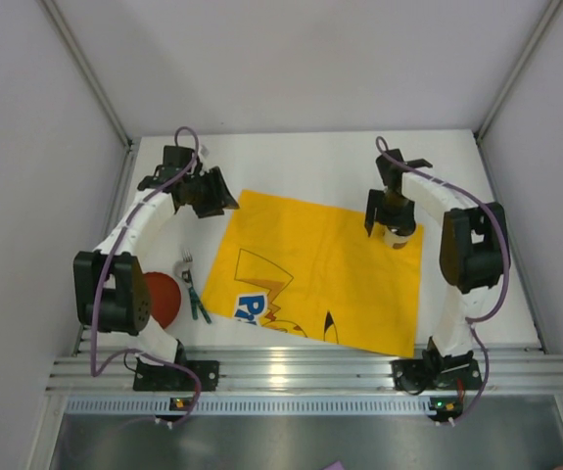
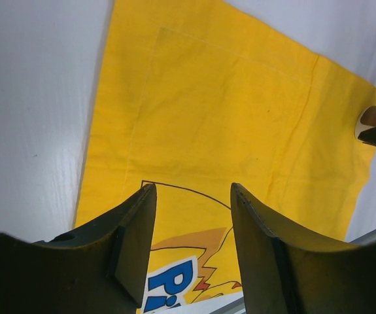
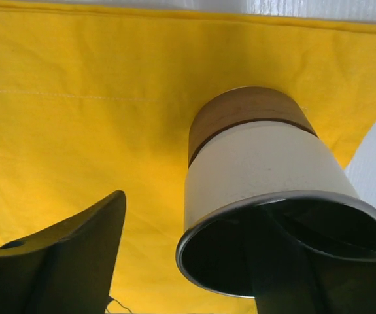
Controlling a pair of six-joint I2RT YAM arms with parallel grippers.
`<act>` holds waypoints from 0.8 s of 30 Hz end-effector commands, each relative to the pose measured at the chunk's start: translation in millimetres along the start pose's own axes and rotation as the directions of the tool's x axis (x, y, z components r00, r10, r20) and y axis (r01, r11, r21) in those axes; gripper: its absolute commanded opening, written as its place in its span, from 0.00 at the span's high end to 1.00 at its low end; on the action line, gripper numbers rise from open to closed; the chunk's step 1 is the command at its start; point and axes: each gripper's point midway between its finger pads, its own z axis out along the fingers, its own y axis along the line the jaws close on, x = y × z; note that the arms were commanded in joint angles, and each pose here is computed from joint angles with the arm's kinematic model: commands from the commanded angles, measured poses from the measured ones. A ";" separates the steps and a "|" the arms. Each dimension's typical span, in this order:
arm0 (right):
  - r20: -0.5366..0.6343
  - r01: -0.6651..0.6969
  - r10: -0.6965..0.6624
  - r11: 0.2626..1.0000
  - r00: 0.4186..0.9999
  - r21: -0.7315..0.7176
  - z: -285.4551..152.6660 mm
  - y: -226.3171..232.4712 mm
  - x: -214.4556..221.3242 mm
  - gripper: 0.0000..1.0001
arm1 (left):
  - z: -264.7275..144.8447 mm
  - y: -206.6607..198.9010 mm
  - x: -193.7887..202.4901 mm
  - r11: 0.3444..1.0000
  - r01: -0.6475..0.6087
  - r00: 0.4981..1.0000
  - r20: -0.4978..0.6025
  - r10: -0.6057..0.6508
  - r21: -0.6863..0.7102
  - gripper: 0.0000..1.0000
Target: Set the dinner table for one person
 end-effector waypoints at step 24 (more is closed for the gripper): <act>0.022 -0.371 0.375 0.922 0.927 -0.112 -29.5 -110.0 58.1 0.25 | 107.8 -2.7 -28.9 1.000 -0.011 0.994 -0.111 0.011 0.002 0.47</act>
